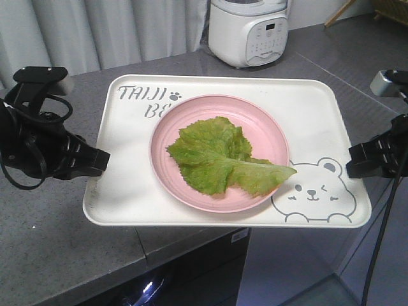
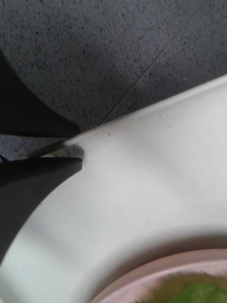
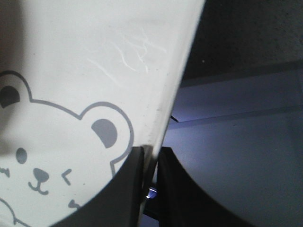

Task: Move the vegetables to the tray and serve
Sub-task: 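Hold the tray level with both grippers while the base turns away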

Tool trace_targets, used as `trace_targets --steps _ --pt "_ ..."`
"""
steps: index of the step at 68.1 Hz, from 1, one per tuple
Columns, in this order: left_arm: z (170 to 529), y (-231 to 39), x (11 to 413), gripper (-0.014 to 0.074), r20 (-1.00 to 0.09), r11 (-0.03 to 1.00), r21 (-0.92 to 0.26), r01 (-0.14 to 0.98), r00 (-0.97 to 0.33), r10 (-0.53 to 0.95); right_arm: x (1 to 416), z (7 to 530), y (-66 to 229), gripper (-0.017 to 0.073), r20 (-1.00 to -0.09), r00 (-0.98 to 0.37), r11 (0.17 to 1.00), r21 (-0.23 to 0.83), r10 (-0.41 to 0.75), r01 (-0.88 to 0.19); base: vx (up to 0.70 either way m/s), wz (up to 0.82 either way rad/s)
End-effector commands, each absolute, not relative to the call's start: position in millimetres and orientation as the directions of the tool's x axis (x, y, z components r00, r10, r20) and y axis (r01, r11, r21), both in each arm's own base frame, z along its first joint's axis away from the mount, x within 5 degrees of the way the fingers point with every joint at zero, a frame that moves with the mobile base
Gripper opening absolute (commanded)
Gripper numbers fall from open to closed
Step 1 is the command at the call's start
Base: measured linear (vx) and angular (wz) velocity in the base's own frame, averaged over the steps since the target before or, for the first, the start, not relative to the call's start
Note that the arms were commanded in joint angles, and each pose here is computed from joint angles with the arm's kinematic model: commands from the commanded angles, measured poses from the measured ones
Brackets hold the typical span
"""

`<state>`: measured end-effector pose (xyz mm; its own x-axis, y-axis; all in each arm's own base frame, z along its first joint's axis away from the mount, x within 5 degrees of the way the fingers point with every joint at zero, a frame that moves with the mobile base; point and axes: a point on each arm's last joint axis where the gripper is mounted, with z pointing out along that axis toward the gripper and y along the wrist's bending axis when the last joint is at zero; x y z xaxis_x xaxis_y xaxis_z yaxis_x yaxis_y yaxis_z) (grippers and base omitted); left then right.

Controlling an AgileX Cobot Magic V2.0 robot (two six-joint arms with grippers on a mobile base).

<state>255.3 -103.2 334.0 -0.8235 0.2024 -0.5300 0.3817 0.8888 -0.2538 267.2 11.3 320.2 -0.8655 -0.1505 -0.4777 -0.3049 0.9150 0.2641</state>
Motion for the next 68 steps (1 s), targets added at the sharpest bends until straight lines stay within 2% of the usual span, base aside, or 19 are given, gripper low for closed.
trace_targets --steps 1,68 --pt "357.4 -109.3 251.6 -0.0006 -0.627 0.861 -0.286 0.420 -0.762 0.163 262.0 340.2 19.5 -0.0004 -0.556 -0.815 0.885 0.284 -0.163 -0.370 -0.06 -0.27" --pt "357.4 -109.3 251.6 -0.0006 -0.627 0.861 -0.286 0.420 -0.762 0.163 262.0 340.2 19.5 -0.0004 -0.556 -0.815 0.885 0.284 -0.163 -0.370 -0.06 -0.28"
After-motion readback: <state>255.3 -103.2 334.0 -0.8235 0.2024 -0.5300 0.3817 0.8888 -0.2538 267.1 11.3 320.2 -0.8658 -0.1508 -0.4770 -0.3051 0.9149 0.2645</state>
